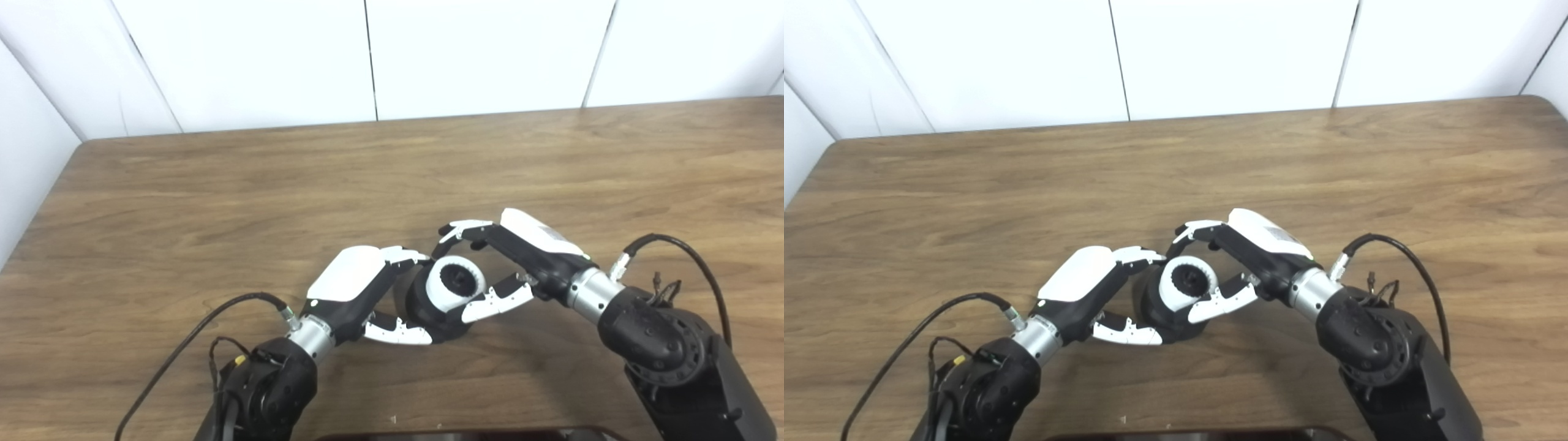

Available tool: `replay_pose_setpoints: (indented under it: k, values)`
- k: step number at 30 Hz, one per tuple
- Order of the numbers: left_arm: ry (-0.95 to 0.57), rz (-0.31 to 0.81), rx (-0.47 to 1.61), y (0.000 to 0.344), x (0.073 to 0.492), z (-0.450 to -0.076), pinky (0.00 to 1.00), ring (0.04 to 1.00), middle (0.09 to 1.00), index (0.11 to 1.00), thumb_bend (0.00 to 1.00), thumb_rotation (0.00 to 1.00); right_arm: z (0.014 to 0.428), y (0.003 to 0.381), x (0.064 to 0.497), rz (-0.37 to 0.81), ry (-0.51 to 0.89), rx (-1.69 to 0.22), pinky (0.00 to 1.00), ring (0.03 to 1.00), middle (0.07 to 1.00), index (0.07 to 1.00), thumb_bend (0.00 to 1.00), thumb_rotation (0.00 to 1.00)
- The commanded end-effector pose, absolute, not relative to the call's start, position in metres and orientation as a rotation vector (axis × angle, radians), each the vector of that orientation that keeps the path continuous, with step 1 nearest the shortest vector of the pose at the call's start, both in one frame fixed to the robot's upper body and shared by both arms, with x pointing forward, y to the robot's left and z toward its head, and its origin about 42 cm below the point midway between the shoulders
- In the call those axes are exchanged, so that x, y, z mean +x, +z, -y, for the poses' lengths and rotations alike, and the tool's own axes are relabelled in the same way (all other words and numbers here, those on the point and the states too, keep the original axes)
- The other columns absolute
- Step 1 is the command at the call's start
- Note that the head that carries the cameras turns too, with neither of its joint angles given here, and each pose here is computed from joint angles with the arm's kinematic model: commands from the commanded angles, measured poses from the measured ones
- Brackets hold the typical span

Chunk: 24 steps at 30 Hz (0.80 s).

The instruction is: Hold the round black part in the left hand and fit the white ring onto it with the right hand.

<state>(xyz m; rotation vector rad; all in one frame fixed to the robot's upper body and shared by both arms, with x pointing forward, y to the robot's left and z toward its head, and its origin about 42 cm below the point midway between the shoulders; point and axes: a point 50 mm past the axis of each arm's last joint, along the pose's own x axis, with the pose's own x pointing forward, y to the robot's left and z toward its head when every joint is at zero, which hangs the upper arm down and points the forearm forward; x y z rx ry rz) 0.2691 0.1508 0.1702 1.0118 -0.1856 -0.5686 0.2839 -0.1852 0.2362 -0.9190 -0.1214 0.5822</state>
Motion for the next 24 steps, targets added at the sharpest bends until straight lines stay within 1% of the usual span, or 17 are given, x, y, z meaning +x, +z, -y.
replay_pose_setpoints:
  k: [1, 5, 14, 16, 19, 23, 24]
  values:
    - [-0.540, 0.216, 1.004, 0.179, 0.272, -0.150, 0.78, 0.901, 0.858, 0.785, 0.76, 0.50, 0.184, 0.251, 0.287, 0.184, 0.573, -0.929, 0.80, 0.920, 0.876, 0.702, 0.83, 0.38]
    - [-0.537, 0.202, 1.004, 0.179, 0.273, -0.150, 0.79, 0.900, 0.855, 0.799, 0.83, 0.51, 0.184, 0.251, 0.288, 0.185, 0.572, -0.927, 0.80, 0.920, 0.878, 0.700, 0.84, 0.39]
    - [-0.536, 0.177, 0.999, 0.183, 0.273, -0.154, 0.81, 0.912, 0.863, 0.842, 0.92, 0.54, 0.186, 0.253, 0.289, 0.185, 0.563, -0.920, 0.81, 0.926, 0.880, 0.684, 0.85, 0.39]
    - [-0.536, 0.174, 0.998, 0.183, 0.273, -0.155, 0.81, 0.912, 0.862, 0.843, 0.93, 0.54, 0.187, 0.253, 0.290, 0.190, 0.562, -0.919, 0.81, 0.923, 0.878, 0.681, 0.84, 0.39]
    - [-0.532, 0.167, 1.002, 0.183, 0.274, -0.156, 0.81, 0.914, 0.863, 0.845, 0.93, 0.52, 0.190, 0.254, 0.291, 0.190, 0.556, -0.906, 0.80, 0.922, 0.878, 0.678, 0.85, 0.40]
    - [-0.524, 0.155, 1.002, 0.185, 0.275, -0.162, 0.81, 0.919, 0.872, 0.857, 0.93, 0.54, 0.196, 0.257, 0.292, 0.192, 0.531, -0.885, 0.81, 0.921, 0.880, 0.687, 0.85, 0.42]
    - [-0.517, 0.145, 0.993, 0.186, 0.275, -0.165, 0.82, 0.926, 0.880, 0.864, 0.93, 0.55, 0.198, 0.258, 0.293, 0.193, 0.517, -0.868, 0.80, 0.903, 0.875, 0.731, 0.84, 0.43]
